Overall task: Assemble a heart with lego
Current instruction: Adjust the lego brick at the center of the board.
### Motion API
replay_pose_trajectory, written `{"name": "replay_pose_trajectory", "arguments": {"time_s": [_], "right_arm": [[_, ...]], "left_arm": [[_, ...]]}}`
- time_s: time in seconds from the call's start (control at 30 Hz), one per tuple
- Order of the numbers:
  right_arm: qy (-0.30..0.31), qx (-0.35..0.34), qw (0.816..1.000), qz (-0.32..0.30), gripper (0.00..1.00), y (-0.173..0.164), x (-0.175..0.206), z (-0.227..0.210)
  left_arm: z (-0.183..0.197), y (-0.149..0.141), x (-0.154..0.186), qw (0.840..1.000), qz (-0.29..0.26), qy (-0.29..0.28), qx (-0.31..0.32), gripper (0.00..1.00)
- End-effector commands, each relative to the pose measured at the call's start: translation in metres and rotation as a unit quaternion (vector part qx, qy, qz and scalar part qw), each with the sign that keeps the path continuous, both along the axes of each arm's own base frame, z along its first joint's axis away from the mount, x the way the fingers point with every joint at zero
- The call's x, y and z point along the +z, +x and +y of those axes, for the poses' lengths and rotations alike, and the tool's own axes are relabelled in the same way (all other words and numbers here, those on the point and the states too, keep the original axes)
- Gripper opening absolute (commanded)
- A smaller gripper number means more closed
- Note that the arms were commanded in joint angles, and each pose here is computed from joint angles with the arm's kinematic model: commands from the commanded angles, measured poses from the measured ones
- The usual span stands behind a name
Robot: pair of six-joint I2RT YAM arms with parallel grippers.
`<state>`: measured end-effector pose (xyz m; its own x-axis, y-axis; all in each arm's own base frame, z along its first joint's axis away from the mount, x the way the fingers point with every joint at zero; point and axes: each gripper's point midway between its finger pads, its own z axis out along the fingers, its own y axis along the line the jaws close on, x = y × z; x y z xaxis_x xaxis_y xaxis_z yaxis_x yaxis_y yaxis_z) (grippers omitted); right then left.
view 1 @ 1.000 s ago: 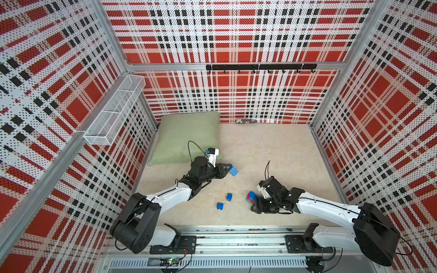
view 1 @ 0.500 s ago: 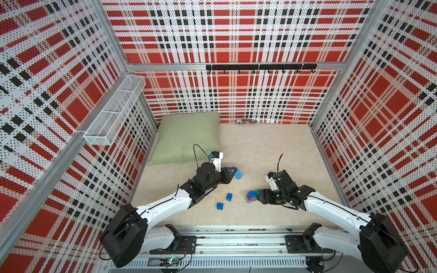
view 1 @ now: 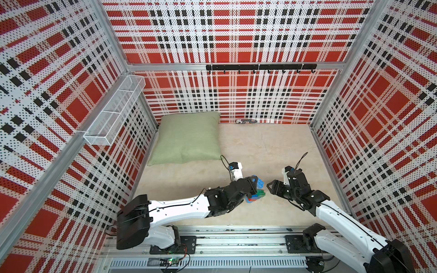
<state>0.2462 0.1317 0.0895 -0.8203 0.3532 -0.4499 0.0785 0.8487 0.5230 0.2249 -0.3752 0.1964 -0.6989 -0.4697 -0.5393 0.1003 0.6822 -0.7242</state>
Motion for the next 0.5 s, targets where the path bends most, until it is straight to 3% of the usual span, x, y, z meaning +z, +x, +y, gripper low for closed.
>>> {"name": "replay_pose_trajectory", "arguments": {"time_s": [0.0, 0.1, 0.23, 0.47], "right_arm": [[-0.004, -0.013, 1.000, -0.023, 0.63, 0.018, -0.002, -0.001], [0.016, -0.002, 1.000, -0.013, 0.61, 0.021, -0.015, 0.008], [-0.004, -0.001, 1.000, -0.015, 0.60, 0.024, -0.020, 0.003], [-0.011, 0.010, 1.000, -0.026, 0.60, 0.022, -0.020, 0.000]], "left_arm": [[0.006, 0.001, -0.022, 0.995, 0.017, 0.080, 0.060, 0.00], [0.000, -0.001, -0.025, 0.987, 0.006, 0.136, 0.084, 0.00], [-0.010, -0.011, -0.044, 0.976, 0.014, 0.198, 0.091, 0.00], [-0.006, -0.016, -0.061, 0.963, 0.018, 0.240, 0.121, 0.00]]}}
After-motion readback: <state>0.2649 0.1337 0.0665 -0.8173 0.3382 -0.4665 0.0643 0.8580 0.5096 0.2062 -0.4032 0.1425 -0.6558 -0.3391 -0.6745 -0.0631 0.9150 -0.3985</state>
